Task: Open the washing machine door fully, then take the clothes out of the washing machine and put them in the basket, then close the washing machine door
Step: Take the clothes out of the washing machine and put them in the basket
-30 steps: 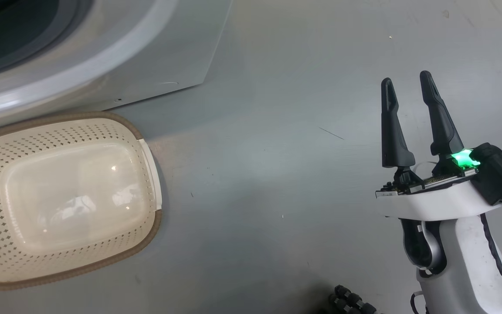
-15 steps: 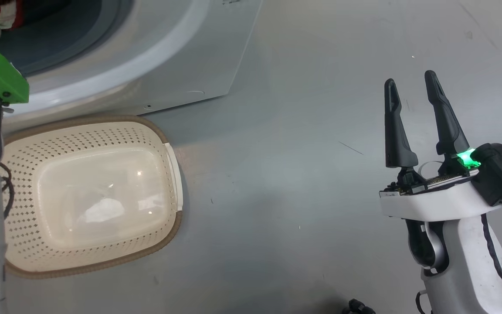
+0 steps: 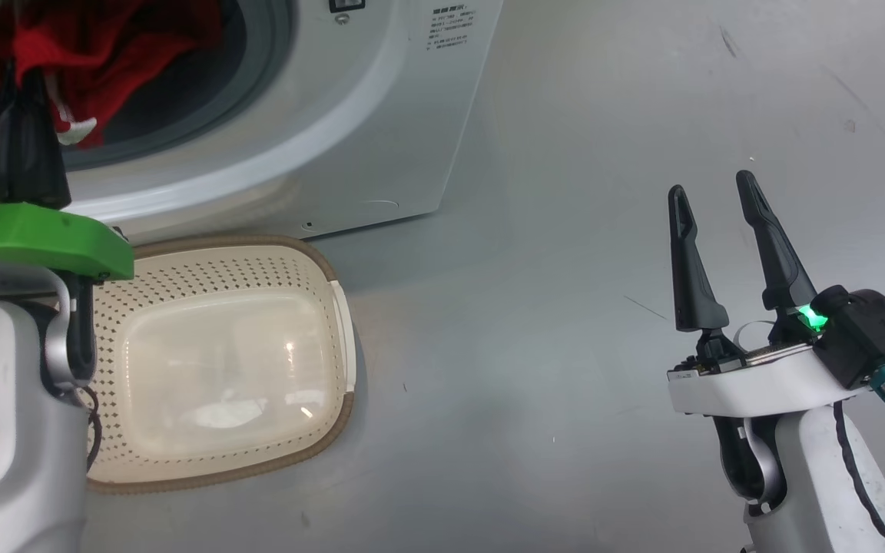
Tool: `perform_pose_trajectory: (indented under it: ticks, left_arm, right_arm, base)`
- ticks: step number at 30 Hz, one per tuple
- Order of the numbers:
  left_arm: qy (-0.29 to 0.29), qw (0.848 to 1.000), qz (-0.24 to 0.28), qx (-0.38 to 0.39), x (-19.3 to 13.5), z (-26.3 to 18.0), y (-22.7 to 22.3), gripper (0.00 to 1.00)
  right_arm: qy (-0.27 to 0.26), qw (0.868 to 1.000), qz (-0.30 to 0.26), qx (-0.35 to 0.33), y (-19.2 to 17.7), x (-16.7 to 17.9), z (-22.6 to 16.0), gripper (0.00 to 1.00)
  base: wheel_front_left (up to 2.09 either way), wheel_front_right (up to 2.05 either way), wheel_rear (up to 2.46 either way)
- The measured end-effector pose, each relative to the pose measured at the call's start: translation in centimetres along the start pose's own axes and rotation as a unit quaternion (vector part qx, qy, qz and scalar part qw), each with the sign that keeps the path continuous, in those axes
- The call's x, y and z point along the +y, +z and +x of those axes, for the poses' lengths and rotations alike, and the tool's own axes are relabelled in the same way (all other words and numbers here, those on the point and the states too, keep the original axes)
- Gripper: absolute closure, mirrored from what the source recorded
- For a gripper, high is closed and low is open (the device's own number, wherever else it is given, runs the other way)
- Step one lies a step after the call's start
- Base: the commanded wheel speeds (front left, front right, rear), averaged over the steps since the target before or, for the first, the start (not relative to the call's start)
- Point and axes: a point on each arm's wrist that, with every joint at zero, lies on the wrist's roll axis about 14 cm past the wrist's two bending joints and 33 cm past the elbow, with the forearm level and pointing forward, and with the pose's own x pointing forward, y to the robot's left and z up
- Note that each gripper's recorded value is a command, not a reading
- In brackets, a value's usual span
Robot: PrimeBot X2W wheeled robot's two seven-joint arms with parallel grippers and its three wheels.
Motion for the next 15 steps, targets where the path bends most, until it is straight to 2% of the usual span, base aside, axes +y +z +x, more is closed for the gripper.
perform_pose_trajectory:
  ticks: [15]
  left_arm:
    - [0.015, 0.995, 0.009, -0.099, -1.8, -5.7, 4.8, 1.0]
  right_arm:
    - [0.027, 1.0, 0.003, -0.005, 1.0, 2.1, -2.5, 0.0]
  base:
    - [0.0, 0.0, 0.0]
